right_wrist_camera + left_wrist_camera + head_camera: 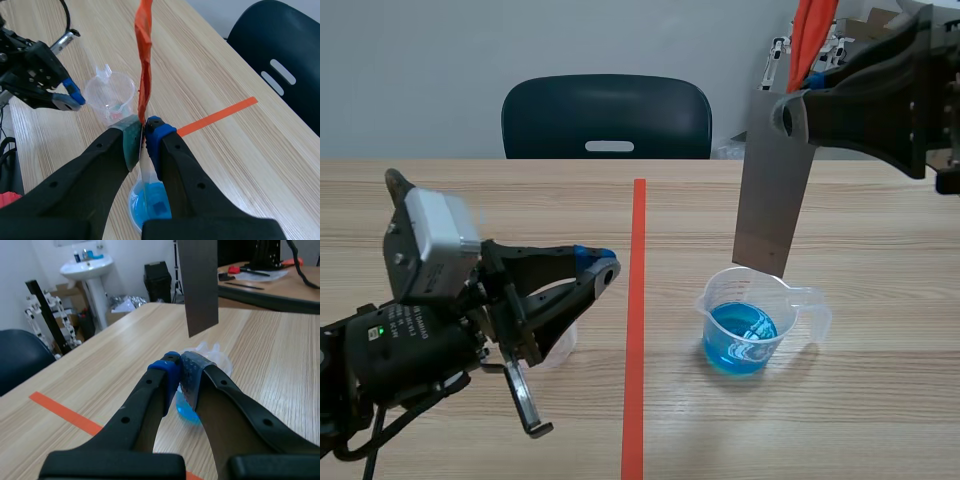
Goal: Do the redox reaction experiment. lower the plate into the blue solution
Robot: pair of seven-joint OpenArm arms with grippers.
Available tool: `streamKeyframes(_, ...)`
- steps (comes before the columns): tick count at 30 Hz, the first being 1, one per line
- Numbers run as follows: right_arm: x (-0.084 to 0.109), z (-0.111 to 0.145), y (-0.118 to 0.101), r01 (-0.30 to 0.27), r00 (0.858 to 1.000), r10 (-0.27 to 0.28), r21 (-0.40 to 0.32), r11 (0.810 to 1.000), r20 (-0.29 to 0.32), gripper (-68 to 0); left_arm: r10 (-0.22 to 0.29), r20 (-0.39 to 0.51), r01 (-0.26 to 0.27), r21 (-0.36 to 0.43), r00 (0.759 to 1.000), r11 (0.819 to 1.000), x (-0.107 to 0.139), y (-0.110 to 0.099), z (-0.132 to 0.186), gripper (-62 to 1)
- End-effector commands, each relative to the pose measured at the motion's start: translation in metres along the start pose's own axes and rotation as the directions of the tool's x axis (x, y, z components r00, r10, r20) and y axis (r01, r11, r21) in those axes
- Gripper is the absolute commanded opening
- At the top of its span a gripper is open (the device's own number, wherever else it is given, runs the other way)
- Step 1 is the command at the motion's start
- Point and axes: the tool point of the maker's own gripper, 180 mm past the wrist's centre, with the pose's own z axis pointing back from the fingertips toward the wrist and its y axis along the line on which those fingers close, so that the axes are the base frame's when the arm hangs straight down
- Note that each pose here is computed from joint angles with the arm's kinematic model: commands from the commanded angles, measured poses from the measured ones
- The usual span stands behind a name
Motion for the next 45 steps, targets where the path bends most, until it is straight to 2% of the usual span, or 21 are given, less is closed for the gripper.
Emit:
streamKeyframes(1, 0.006, 0.001, 0.000, -0.024, 1.000, 0.023, 0.006, 1.000, 0.014, -66.9, -0.006, 0.038, 0.006, 0.007, 0.999, 1.000, 0.013, -0.001, 0.005, -57.1)
streamKeyframes(7, 0.005, 0.001, -0.001, -0.030, 1.000, 0.030, 0.002, 1.000, 0.009, -66.9, 0.021, 0.067, -0.024, 0.044, 0.998, 0.999, 0.025, -0.015, 0.027, -57.1)
streamKeyframes(12, 0.004, 0.002, -0.003, -0.023, 1.000, 0.023, -0.002, 1.000, 0.008, -66.9, 0.076, 0.075, -0.082, 0.071, 0.994, 0.994, 0.027, -0.031, 0.046, -57.1)
streamKeyframes(15, 0.004, 0.002, -0.005, -0.010, 1.000, 0.011, -0.008, 1.000, 0.025, -66.9, 0.105, 0.087, -0.113, 0.101, 0.991, 0.988, 0.028, -0.038, 0.060, -57.1)
streamKeyframes(20, -0.001, 0.002, -0.011, -0.001, 1.000, 0.002, -0.028, 1.000, 0.026, -66.9, 0.102, 0.101, -0.119, 0.181, 0.990, 0.976, 0.031, -0.046, 0.084, -57.1)
streamKeyframes(27, -0.017, -0.006, -0.012, -0.011, 1.000, 0.011, -0.038, 0.999, -0.002, -66.9, 0.146, 0.084, -0.162, 0.253, 0.986, 0.954, 0.034, -0.055, 0.117, -57.1)
streamKeyframes(32, -0.028, -0.015, -0.004, -0.029, 1.000, 0.029, -0.016, 0.999, -0.011, -66.9, 0.155, 0.056, -0.165, 0.339, 0.986, 0.926, 0.032, -0.053, 0.137, -57.3)
streamKeyframes(35, -0.033, -0.018, -0.003, -0.037, 0.999, 0.037, -0.013, 0.999, -0.011, -66.9, 0.111, 0.024, -0.112, 0.390, 0.994, 0.914, 0.030, -0.053, 0.141, -58.4)
streamKeyframes(36, -0.035, -0.019, -0.003, -0.037, 0.999, 0.037, -0.013, 0.999, -0.012, -66.9, 0.091, 0.014, -0.089, 0.410, 0.996, 0.907, 0.029, -0.051, 0.143, -58.3)
streamKeyframes(38, -0.040, -0.020, -0.002, -0.036, 0.999, 0.036, -0.010, 0.999, -0.013, -66.9, 0.078, 0.022, -0.079, 0.453, 0.997, 0.888, 0.031, -0.046, 0.146, -57.4)
streamKeyframes(40, -0.044, -0.022, -0.002, -0.039, 0.999, 0.039, -0.009, 0.999, -0.007, -66.9, 0.076, 0.027, -0.080, 0.468, 0.997, 0.880, 0.031, -0.044, 0.147, -48.5)
streamKeyframes(41, -0.047, -0.023, -0.002, -0.040, 0.999, 0.039, -0.009, 0.999, -0.006, -66.9, 0.077, 0.028, -0.081, 0.472, 0.997, 0.878, 0.031, -0.044, 0.147, -39.6)
streamKeyframes(43, -0.052, -0.025, -0.002, -0.043, 0.999, 0.043, -0.007, 0.999, -0.005, -66.9, 0.080, 0.026, -0.083, 0.471, 0.996, 0.878, 0.031, -0.045, 0.147, -17.2)
streamKeyframes(44, -0.055, -0.026, -0.001, -0.046, 0.999, 0.046, -0.008, 0.999, -0.005, -66.9, 0.079, 0.027, -0.082, 0.471, 0.997, 0.878, 0.031, -0.044, 0.147, -8.0)
streamKeyframes(45, -0.059, -0.027, -0.002, -0.047, 0.999, 0.047, -0.011, 0.999, -0.008, -66.9, 0.077, 0.028, -0.081, 0.471, 0.997, 0.878, 0.031, -0.044, 0.146, -1.6)
